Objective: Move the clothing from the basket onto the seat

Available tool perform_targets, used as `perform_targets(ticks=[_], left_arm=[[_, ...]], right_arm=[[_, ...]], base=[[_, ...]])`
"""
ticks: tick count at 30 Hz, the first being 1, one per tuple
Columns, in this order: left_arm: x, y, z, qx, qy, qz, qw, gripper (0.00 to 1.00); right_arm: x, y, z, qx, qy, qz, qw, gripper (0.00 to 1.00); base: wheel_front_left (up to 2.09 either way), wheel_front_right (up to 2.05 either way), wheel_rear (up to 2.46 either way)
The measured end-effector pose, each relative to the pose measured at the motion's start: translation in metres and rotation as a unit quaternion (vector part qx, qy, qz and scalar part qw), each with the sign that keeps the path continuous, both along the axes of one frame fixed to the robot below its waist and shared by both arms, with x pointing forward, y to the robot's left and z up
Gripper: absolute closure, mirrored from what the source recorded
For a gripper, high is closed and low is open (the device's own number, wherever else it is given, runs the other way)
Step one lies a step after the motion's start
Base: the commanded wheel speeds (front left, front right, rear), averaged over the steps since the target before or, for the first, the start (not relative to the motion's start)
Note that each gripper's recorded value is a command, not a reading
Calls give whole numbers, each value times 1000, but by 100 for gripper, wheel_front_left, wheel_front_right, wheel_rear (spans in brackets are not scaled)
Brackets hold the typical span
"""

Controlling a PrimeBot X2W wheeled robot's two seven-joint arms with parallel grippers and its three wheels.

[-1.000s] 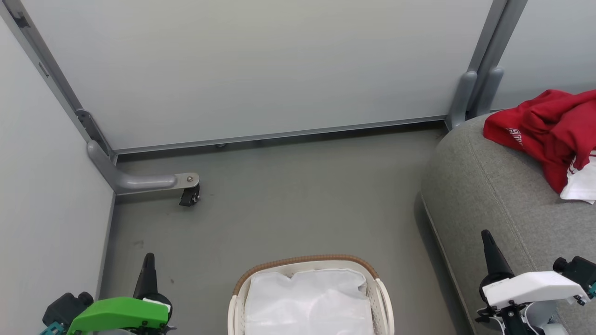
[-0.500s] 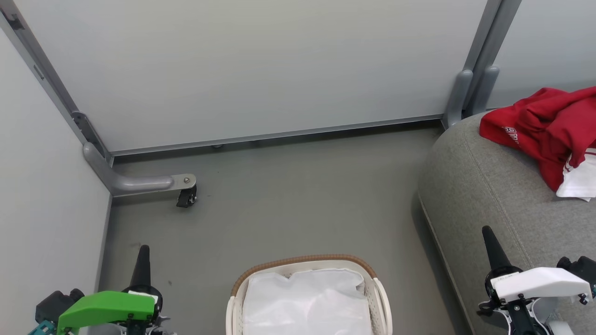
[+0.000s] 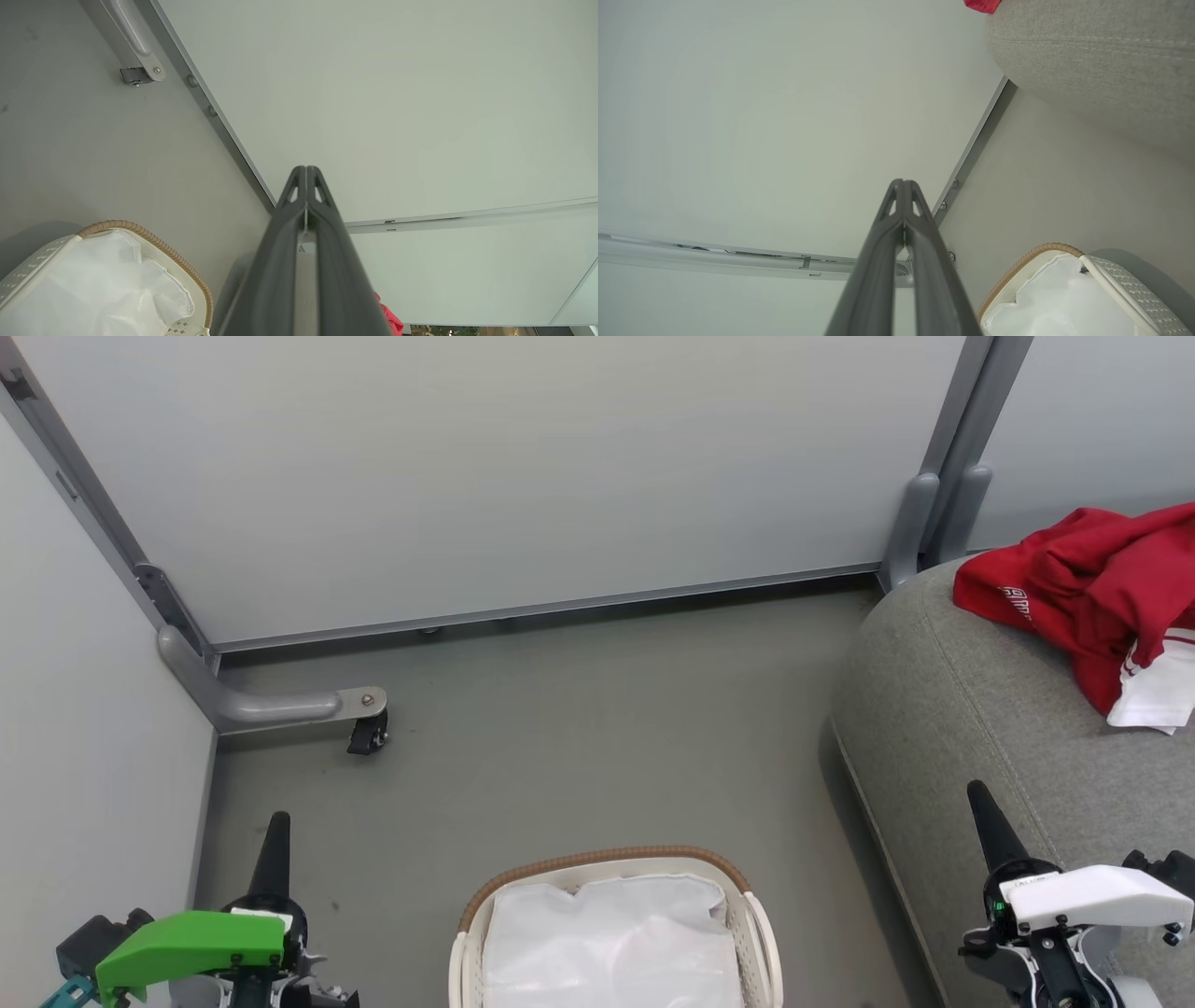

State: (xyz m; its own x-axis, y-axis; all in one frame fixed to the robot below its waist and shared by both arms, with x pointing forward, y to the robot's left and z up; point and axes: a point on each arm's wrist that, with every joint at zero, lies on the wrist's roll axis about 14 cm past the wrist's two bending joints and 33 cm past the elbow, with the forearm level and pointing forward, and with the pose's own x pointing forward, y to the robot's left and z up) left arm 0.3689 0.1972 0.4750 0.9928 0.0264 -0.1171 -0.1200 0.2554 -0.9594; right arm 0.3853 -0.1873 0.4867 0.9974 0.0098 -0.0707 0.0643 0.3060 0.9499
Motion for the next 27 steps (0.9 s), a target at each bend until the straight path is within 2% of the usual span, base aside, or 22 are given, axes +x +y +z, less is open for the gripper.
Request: perform_targets(ticks=[27], left_arm=[[12,2,17,-91,-33,-1,995,100]], right_arm=[[2,-8,11,108,-18,-8,994,100]], base=[[0,0,0]])
